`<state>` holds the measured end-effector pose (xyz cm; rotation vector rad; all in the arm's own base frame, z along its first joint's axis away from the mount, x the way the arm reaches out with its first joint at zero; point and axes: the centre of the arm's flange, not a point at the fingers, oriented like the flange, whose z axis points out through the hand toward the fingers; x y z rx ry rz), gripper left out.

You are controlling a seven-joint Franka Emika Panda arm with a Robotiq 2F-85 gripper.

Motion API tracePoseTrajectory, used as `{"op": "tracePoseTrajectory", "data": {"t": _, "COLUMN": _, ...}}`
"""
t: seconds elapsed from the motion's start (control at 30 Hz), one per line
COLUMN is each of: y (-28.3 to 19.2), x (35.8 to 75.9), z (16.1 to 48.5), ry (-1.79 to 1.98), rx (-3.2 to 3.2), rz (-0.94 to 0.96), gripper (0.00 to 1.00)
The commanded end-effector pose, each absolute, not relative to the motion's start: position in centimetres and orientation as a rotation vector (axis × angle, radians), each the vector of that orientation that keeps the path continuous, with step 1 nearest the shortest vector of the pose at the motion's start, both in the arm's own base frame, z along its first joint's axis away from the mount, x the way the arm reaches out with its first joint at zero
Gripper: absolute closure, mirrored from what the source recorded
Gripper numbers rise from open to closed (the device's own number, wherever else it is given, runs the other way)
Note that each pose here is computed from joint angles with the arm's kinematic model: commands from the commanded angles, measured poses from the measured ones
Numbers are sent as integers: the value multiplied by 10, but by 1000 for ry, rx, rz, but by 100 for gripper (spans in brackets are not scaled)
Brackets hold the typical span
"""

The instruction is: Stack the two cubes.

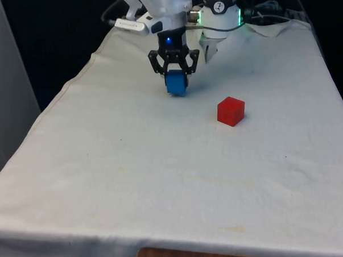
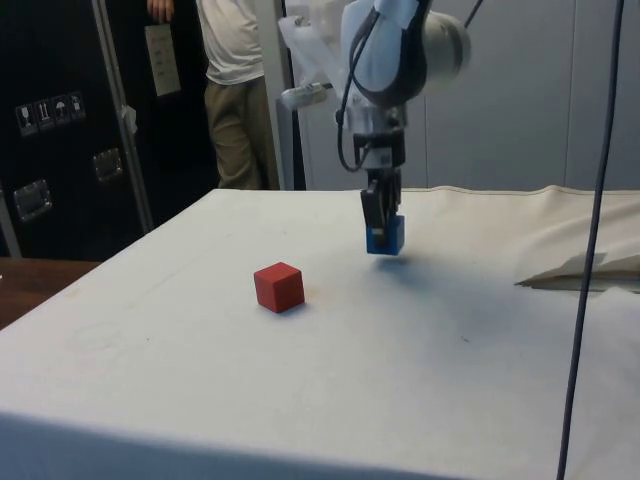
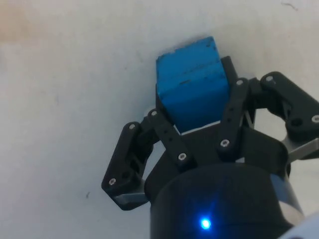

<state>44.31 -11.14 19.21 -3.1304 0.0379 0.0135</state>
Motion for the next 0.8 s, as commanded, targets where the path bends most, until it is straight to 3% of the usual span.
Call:
{"op": "tracePoseTrajectory", "data": {"t": 0.0, "y": -111, "x": 447, "z": 198, "ry": 40, "rx": -3133, "rz": 24, "gripper": 98}}
{"op": "tracePoseTrajectory", "data": {"t": 0.77, "y": -102, "x": 494, "z": 246, "ry": 17, "rx": -3147, "rz": 55, "gripper": 98}}
